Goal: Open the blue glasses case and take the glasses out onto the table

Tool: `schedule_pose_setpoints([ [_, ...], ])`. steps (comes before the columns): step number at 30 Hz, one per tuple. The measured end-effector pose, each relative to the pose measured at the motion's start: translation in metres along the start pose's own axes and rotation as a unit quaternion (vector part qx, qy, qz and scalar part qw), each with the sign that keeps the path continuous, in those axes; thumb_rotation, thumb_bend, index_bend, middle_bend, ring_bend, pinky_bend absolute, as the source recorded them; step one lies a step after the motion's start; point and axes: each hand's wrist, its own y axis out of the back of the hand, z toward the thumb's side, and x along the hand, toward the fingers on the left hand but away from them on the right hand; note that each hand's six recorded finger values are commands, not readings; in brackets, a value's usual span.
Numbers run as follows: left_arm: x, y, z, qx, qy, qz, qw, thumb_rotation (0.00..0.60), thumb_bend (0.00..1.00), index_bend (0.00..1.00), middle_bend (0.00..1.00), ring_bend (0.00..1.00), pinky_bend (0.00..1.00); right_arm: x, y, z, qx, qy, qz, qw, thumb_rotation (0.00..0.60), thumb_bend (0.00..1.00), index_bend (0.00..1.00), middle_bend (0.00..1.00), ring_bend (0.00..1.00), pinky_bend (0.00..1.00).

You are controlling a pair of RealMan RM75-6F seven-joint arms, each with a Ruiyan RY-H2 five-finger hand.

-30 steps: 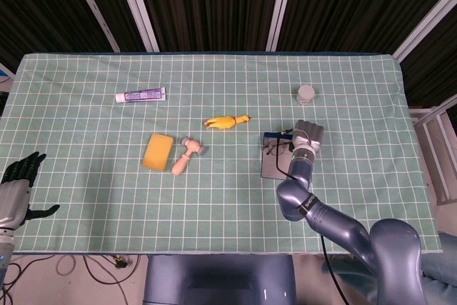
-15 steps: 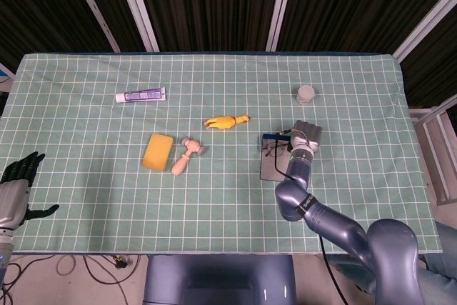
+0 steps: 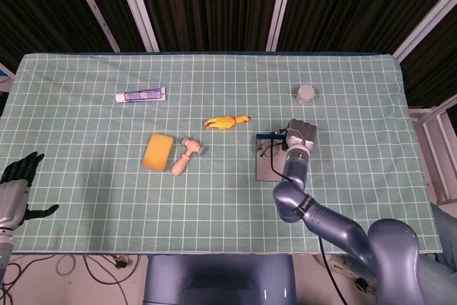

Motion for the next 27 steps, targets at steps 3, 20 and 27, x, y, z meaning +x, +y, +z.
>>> schedule_pose_setpoints([
  [3,0.0,0.0,0.001,0.0,-0.001,0.0,1.0,0.6,0.0,0.0,0.0,0.0,0.0,0.003,0.001,0.002,-0.015,0.006,0.001,0.9999,0.6,0.5,0.52,0.95,1.0,1.0],
  [20,-0.002,0.001,0.001,-0.003,-0.003,0.002,1.0,0.6,0.0,0.0,0.0,0.0,0.0,0.014,0.006,0.007,-0.103,0.04,0.001,0.9939,0.6,0.5,0.53,0.96,1.0,1.0],
  [27,-0.002,0.001,0.001,-0.004,-0.004,0.002,1.0,0.6,0.0,0.0,0.0,0.0,0.0,0.016,0.006,0.01,-0.136,0.071,-0.019,0.988,0.6,0.49,0.54,0.96,1.0,1.0],
])
